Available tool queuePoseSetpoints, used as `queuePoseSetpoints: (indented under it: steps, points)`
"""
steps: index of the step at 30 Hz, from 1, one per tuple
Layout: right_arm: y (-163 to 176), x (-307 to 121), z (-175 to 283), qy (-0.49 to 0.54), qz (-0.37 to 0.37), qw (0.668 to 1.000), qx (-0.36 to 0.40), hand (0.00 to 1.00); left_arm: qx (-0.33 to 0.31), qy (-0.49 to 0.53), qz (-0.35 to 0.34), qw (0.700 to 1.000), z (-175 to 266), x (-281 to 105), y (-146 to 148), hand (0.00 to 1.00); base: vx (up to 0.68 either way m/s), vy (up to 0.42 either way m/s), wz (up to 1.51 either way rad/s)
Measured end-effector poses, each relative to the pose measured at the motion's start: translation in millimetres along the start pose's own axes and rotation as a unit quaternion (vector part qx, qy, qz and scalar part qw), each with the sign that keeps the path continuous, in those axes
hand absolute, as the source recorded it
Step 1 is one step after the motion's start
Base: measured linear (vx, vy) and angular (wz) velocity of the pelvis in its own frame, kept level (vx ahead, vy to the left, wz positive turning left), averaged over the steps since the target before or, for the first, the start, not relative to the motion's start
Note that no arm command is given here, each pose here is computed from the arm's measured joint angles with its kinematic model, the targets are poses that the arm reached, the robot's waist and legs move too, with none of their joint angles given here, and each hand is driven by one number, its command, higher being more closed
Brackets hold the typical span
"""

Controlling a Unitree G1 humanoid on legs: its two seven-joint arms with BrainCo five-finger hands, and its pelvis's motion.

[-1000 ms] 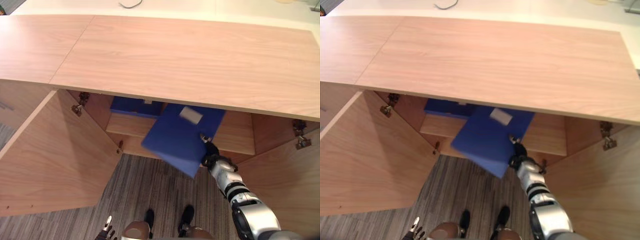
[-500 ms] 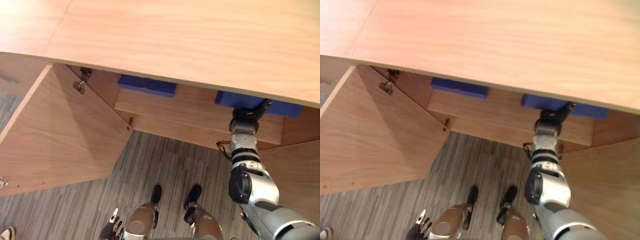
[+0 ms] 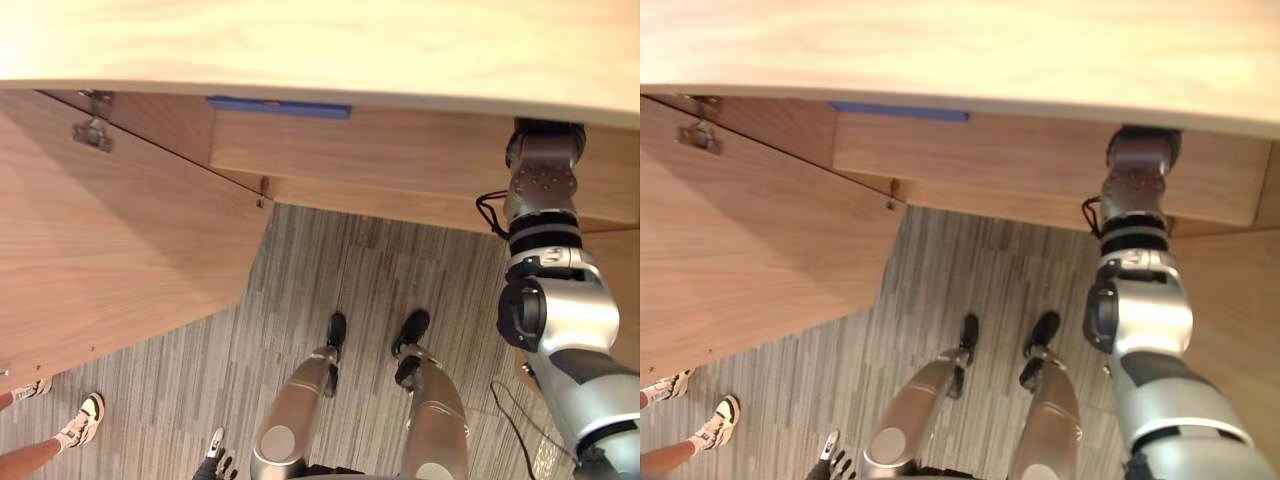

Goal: Walk over to the cabinet, pick up the folder, carry it to the office cabinet, place the folder inside the office cabinet, then close the office cabinet door

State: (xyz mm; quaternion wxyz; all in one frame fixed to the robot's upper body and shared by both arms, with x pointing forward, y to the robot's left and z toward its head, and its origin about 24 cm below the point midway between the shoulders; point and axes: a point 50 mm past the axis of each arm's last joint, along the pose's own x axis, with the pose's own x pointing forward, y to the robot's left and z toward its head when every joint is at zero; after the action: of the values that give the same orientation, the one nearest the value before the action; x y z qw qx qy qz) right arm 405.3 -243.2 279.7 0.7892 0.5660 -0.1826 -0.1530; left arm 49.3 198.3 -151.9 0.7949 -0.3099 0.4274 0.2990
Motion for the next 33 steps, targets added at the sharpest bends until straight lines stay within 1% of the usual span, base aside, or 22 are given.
queuePoseSetpoints:
  steps: [2,3,5,7,9,12,15,20,24,32,33]
  points:
    - [10,-1,-3,0.006,0.01,1.0,-0.013,1.0,-0.029,0.007,0.019,0.999,-4,1,1,0.0,-0.08,-0.01,-0.29]
    - [13,-1,-4,0.008,0.01,1.0,-0.006,1.0,-0.036,0.007,0.022,0.999,-4,2,0,0.0,-0.14,-0.035,-0.21]
    - [29,-4,1,0.004,0.02,0.999,0.039,1.0,-0.066,0.001,0.023,0.998,0,6,-10,0.0,-0.16,-0.046,-0.15]
    - [41,-7,6,-0.001,0.038,0.996,0.078,1.0,-0.078,-0.003,0.014,0.997,3,10,-21,0.0,-0.14,-0.018,-0.18]
    - [58,-12,23,-0.02,0.058,0.987,0.147,1.0,-0.096,-0.009,0.004,0.995,8,14,-38,0.0,-0.24,0.03,-0.24]
    - [57,-13,31,-0.026,0.045,0.983,0.176,1.0,-0.1,-0.011,-0.005,0.995,12,17,-49,0.0,-0.19,0.061,-0.08]
    - [59,-14,37,-0.029,0.043,0.977,0.207,1.0,-0.113,-0.019,-0.004,0.993,17,17,-54,0.0,-0.13,0.052,0.12]
    - [63,-18,42,-0.04,0.054,0.972,0.224,1.0,-0.124,-0.026,0.001,0.992,21,17,-56,0.0,-0.01,0.022,0.08]
    - [66,-20,50,-0.049,0.059,0.967,0.243,1.0,-0.128,-0.044,-0.011,0.991,30,16,-62,0.0,0.04,0.04,0.17]
    - [65,-19,61,-0.064,0.053,0.967,0.24,1.0,-0.132,-0.047,-0.007,0.99,32,16,-62,0.0,0.05,0.061,0.13]
    - [66,-19,65,-0.069,0.054,0.968,0.236,0.0,-0.132,-0.049,-0.008,0.99,33,15,-63,0.0,0.05,0.043,0.11]
